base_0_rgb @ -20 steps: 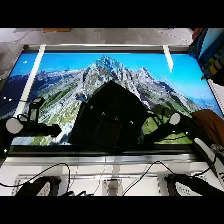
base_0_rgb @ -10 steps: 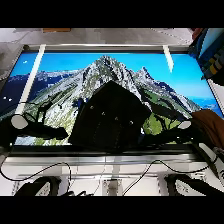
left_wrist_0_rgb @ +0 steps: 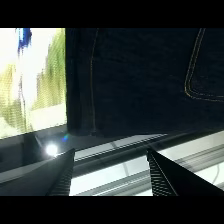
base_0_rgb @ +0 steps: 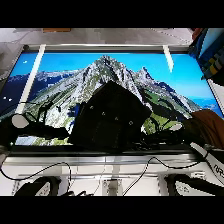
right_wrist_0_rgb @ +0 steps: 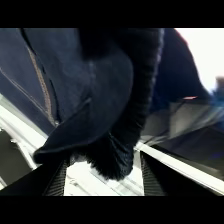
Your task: Fold the clothes and pants, and hang the long-sleeved shirts on hangers.
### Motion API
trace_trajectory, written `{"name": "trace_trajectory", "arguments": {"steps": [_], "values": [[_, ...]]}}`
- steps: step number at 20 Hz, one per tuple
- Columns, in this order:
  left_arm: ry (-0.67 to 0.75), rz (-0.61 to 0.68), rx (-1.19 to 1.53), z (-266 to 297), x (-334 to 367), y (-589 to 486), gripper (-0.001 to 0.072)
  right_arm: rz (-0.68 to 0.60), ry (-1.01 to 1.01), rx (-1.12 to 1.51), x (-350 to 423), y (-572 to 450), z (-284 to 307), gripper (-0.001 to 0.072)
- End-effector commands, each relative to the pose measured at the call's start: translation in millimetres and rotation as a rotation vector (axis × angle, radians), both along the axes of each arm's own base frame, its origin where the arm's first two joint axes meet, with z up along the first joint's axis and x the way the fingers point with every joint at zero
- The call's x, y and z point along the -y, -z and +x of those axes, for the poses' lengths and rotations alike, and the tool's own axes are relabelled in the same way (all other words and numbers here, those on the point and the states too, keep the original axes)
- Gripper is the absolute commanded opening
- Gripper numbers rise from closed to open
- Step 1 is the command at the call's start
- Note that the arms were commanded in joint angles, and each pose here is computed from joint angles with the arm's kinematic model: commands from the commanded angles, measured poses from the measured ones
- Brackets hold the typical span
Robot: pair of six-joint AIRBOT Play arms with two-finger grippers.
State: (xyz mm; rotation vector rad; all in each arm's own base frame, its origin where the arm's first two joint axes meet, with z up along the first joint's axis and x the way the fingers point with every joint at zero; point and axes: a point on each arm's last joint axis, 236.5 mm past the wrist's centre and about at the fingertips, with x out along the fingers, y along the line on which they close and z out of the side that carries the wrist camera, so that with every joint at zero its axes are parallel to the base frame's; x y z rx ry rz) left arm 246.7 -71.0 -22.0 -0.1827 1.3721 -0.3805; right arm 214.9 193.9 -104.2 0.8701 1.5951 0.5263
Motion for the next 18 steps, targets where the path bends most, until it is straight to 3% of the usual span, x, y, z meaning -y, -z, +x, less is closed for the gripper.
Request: {"name": "trace_trajectory", "arguments": {"steps": [1, 2, 3, 5, 10, 13, 14, 15, 18], "values": [[-0.005, 0.001, 0.003, 2, -1, 2, 0.0476, 0.011, 0.032, -0.023, -5, 4, 3, 0.0376], [-0.008, 0.001, 0.000, 3, -1, 4, 0.0466, 0.013, 0.030, -0.020, -6, 3, 4, 0.0270], [-0.011, 0.001, -0.010, 4, -1, 7, 0.0402, 0.015, 0.028, -0.012, -6, 1, 7, 0.0177], [-0.014, 0.004, -0.046, 4, -3, 19, 0.0374, 0.015, 0.022, 0.018, -6, -4, 16, 0.0033], [-0.013, -0.018, -0.160, 1, 1, 52, 0.0379, 0.015, -0.124, 0.142, -6, -23, 28, 0.0032], [0.055, -0.099, -0.177, 3, 15, 64, 0.0382, 0.002, -0.165, 0.158, -4, -26, 29, 0.0032], [0.026, -0.125, -0.175, 8, 12, 67, 0.0500, 0.004, -0.167, 0.157, -4, -26, 28, 0.0032], [-0.005, -0.137, -0.172, 12, 5, 69, 0.0547, 0.007, -0.170, 0.155, -4, -27, 27, 0.0033], [-0.117, -0.176, -0.156, 22, -24, 71, 0.0547, 0.008, -0.170, 0.154, -4, -27, 27, 0.0032]]}}
